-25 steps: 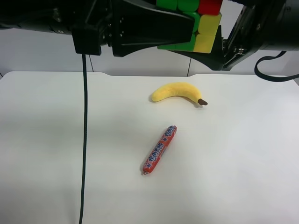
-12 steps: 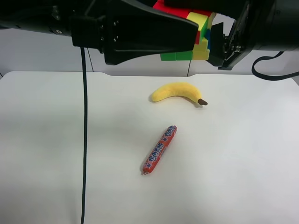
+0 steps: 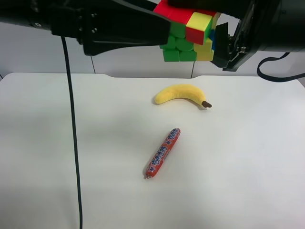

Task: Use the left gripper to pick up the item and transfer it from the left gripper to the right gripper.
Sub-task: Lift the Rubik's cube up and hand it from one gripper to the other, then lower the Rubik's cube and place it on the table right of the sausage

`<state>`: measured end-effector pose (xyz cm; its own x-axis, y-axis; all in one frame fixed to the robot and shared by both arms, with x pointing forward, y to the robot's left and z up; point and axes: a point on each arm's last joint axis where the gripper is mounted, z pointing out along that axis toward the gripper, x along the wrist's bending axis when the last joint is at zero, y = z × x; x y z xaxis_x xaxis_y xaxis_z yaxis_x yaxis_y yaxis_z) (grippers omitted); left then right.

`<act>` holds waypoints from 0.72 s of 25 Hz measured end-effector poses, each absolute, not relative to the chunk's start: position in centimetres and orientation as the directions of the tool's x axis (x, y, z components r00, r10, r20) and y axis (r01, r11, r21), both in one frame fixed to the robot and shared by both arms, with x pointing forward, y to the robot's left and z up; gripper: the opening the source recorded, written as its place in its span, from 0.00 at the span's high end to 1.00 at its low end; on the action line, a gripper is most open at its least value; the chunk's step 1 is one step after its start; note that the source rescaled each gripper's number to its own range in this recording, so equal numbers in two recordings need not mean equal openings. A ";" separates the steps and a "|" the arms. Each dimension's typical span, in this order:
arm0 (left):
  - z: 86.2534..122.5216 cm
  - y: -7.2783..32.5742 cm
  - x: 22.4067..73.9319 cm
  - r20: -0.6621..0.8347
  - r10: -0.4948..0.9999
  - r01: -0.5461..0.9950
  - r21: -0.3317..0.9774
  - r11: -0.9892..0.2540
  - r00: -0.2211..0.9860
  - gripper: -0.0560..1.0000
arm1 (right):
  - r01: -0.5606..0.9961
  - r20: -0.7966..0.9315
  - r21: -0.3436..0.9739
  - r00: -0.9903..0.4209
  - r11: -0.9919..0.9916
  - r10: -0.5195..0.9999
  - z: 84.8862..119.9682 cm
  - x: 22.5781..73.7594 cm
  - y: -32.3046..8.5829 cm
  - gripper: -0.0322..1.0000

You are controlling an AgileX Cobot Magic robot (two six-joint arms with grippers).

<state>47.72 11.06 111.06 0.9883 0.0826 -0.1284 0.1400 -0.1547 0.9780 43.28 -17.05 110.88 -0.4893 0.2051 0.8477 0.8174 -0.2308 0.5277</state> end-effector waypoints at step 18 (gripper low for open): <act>115.0 21.4 43.7 -0.072 0.378 0.238 0.879 -0.414 0.923 0.01 | 0.817 0.848 0.528 -0.489 -0.231 0.205 110.9 43.3 -17.0 0.97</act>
